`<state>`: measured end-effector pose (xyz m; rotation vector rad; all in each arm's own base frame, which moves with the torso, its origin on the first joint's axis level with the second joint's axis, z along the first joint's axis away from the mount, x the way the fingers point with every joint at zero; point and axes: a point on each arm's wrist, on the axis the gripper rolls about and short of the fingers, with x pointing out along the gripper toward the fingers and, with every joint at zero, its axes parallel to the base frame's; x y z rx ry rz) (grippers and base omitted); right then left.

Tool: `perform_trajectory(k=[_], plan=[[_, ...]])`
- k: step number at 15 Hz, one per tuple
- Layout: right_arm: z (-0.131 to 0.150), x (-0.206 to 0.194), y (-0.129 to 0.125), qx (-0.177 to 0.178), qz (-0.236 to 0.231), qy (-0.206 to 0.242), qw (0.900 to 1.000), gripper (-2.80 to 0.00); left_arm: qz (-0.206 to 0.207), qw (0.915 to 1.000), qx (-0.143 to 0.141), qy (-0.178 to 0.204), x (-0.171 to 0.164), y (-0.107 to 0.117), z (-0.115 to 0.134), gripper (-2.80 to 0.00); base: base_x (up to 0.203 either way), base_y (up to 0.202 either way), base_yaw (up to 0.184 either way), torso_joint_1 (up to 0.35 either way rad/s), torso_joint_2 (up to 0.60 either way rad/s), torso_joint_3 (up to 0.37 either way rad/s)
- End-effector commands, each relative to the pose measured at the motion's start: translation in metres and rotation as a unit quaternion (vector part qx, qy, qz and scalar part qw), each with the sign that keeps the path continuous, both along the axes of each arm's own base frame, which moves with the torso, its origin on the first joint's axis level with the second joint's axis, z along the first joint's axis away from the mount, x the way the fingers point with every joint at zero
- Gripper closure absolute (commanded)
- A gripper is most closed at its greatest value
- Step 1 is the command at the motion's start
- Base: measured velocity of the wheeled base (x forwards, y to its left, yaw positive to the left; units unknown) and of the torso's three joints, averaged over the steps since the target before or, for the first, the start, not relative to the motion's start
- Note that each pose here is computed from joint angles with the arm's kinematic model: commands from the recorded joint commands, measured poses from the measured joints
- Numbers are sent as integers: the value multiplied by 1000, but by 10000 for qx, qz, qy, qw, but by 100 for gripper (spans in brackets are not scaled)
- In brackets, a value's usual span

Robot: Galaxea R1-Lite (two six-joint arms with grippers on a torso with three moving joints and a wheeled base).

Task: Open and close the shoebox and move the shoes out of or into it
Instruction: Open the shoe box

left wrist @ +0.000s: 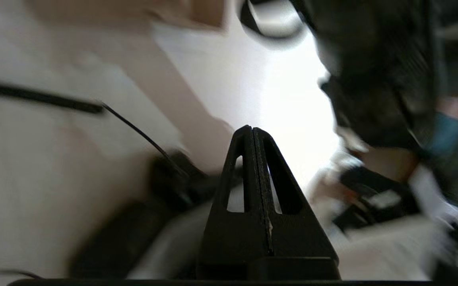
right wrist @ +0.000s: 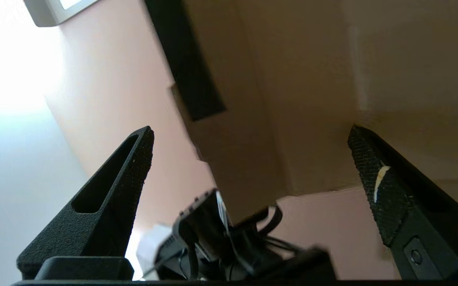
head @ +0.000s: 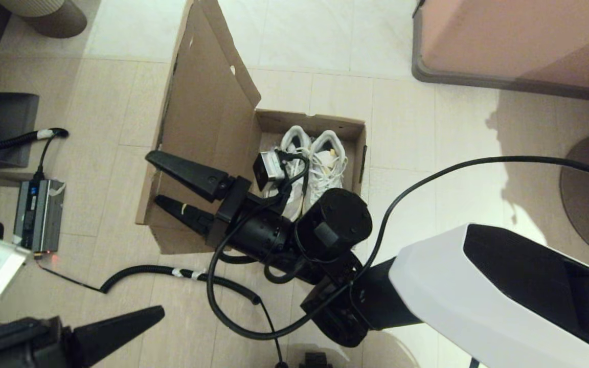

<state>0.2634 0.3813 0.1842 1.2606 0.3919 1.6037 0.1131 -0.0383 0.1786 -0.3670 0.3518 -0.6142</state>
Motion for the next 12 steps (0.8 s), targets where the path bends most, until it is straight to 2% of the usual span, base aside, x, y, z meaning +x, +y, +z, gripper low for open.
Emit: perform_trajectory(k=[1, 4, 6, 8, 9, 12], plan=[[-8, 2, 4, -31, 44, 45, 10000, -280, 161, 9996, 164, 176, 32, -7, -10, 0, 0, 0, 0, 0, 0, 0], [-11, 2, 5, -45, 41, 50, 10000, -280, 571, 9971, 200, -457, 65, -14, -8, 0, 0, 0, 0, 0, 0, 0], [-12, 3, 5, -57, 44, 65, 10000, -280, 1036, 9887, 316, -1038, 80, -16, -6, 0, 0, 0, 0, 0, 0, 0], [-14, 3, 6, -76, 44, 78, 9999, -280, 1553, 9759, 323, -1496, 91, -17, -2, 0, 0, 0, 0, 0, 0, 0], [-14, 3, 5, -82, 44, 83, 9999, -280, 1734, 9695, 426, -1679, 92, -16, -1, 0, 0, 0, 0, 0, 0, 0], [-10, -1, 1, -105, 32, 79, 9999, -280, 1841, 9643, 418, -1859, 81, -12, 5, 0, 0, 0, 0, 0, 0, 0]])
